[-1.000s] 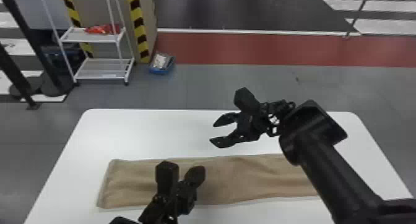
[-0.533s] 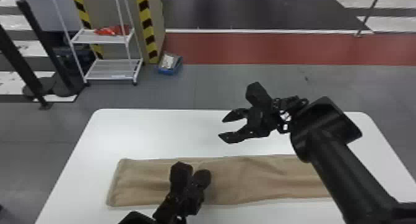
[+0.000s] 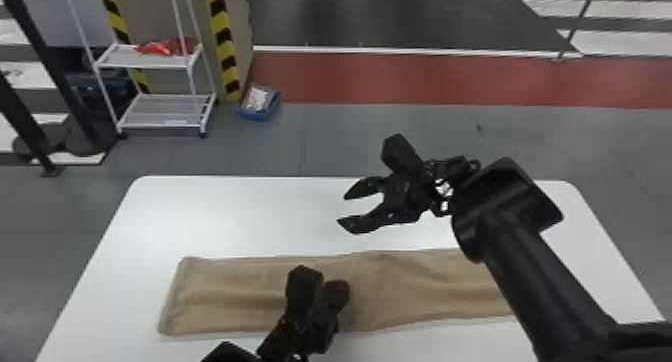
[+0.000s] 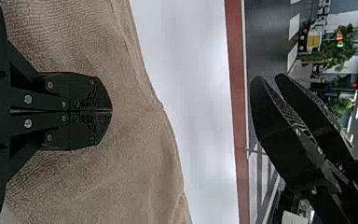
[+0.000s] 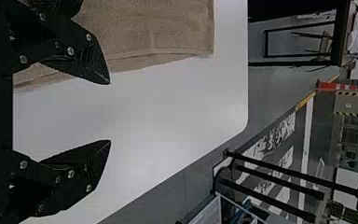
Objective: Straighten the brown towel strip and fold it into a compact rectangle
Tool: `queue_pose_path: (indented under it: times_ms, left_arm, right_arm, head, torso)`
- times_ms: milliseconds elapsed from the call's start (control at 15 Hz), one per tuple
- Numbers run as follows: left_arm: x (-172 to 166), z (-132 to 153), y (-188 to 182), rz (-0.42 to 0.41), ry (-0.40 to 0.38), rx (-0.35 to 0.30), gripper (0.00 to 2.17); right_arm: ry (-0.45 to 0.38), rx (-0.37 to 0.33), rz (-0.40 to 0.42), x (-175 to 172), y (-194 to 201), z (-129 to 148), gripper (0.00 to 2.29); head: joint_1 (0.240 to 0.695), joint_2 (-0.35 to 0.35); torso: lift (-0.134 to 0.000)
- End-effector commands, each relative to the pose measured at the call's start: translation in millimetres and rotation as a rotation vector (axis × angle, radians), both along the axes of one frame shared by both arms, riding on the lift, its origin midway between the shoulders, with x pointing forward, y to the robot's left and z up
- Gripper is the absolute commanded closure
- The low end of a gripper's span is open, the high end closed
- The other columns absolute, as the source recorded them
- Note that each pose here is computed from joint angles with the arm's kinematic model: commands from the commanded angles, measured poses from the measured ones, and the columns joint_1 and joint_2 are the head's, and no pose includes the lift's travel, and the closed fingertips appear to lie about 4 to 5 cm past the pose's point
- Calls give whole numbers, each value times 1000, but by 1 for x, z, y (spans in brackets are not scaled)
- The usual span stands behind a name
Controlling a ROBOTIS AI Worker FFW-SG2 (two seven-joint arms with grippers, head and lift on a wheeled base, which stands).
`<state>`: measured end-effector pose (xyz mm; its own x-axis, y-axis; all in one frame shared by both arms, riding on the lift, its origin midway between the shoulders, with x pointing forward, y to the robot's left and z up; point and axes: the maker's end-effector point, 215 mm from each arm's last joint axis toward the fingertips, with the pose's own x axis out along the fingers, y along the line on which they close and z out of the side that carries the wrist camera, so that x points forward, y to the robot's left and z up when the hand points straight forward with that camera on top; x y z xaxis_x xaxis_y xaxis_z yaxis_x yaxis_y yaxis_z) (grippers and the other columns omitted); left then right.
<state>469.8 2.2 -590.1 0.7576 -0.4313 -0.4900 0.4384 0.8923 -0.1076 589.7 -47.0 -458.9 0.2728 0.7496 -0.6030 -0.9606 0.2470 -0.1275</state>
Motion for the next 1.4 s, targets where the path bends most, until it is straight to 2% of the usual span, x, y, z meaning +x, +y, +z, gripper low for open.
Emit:
queue_pose_path:
  times_ms: [0, 400, 533, 667, 800, 1000, 1133, 1333]
  left_arm:
    - [-5, -3, -19, -24, 6, -3, 1713]
    - [-3, 8, -57, -62, -26, -29, 1713]
    - [4, 25, -63, -63, -71, -54, 1713]
    - [7, 44, -60, -44, -99, -90, 1713]
    - [2, 53, -39, -19, -101, -98, 1713]
    - [-5, 42, 10, 24, -59, -50, 1713]
    - [-19, 33, 38, 44, -28, -31, 1713]
    - [-40, 31, 49, 39, -23, -23, 1713]
  right_arm:
    - [9, 8, 4, -5, 2, -2, 518]
    - [17, 12, 22, -12, 5, -4, 518]
    - [10, -5, 34, -11, 5, -3, 522]
    - [19, -45, 69, -19, 13, -13, 525]
    - [36, -87, 75, -22, 16, -29, 606]
    - [35, -139, 90, -22, 18, -44, 620]
    - [37, -147, 107, -25, 18, -48, 620]
    - [43, -125, 130, -36, 22, -56, 620]
  head:
    - [695, -44]
    - [695, -86]
    - [695, -98]
    - [695, -105]
    - [695, -104]
    - [695, -68]
    - [695, -41]
    - [695, 9]
  torso:
    - [0]
    - [0]
    - [0]
    - [0]
    - [0]
    - [0]
    - [0]
    - [0]
